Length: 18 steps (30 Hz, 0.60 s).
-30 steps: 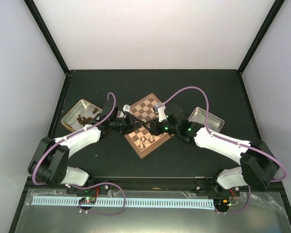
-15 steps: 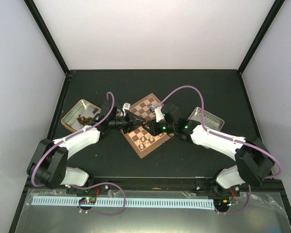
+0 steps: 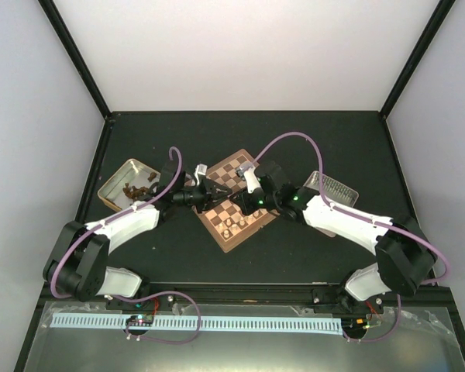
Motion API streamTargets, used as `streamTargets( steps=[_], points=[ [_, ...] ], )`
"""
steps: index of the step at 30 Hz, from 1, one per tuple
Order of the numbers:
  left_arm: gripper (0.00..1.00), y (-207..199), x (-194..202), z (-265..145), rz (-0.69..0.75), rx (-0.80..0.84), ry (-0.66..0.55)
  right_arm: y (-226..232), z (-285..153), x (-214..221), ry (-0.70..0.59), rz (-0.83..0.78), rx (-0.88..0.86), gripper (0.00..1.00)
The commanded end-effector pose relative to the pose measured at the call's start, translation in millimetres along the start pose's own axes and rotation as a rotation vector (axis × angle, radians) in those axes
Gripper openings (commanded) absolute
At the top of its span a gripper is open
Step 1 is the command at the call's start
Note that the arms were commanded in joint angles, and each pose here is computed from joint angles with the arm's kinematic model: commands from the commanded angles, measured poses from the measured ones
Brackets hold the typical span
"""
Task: Set up the chess pieces on the board
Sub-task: Place the chess piece on the chessboard.
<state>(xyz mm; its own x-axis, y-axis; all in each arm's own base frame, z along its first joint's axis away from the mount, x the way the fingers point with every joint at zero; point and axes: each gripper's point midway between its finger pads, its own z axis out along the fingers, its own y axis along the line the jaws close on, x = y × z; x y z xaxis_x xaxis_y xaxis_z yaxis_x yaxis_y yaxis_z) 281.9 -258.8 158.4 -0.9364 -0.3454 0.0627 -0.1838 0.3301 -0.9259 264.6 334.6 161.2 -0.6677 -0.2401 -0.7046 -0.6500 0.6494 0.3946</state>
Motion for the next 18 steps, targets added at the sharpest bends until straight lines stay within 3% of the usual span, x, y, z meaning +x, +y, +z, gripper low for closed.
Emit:
streamTargets(
  steps=[1,7,12,18],
  points=[
    [0.25,-1.2,-3.2,-4.5,0.062,-0.014,-0.033,-5.6,-4.4,-9.0,0.01,-0.055,0.055,0.03],
    [0.43,24.2,-32.6,-40.5,0.261,-0.295,-0.273,-25.8,1.1,26.6,0.267,-0.031,0.165,0.03],
    [0.46,36.2,-46.8,-86.1,0.351,-0.438,-0.484,-32.4,8.9,41.4,0.407,-0.057,0.241,0.04],
    [0.5,33.1,-46.3,-127.8,0.416,-0.475,-0.644,-35.5,29.7,49.1,0.508,-0.087,0.299,0.06]
  ],
)
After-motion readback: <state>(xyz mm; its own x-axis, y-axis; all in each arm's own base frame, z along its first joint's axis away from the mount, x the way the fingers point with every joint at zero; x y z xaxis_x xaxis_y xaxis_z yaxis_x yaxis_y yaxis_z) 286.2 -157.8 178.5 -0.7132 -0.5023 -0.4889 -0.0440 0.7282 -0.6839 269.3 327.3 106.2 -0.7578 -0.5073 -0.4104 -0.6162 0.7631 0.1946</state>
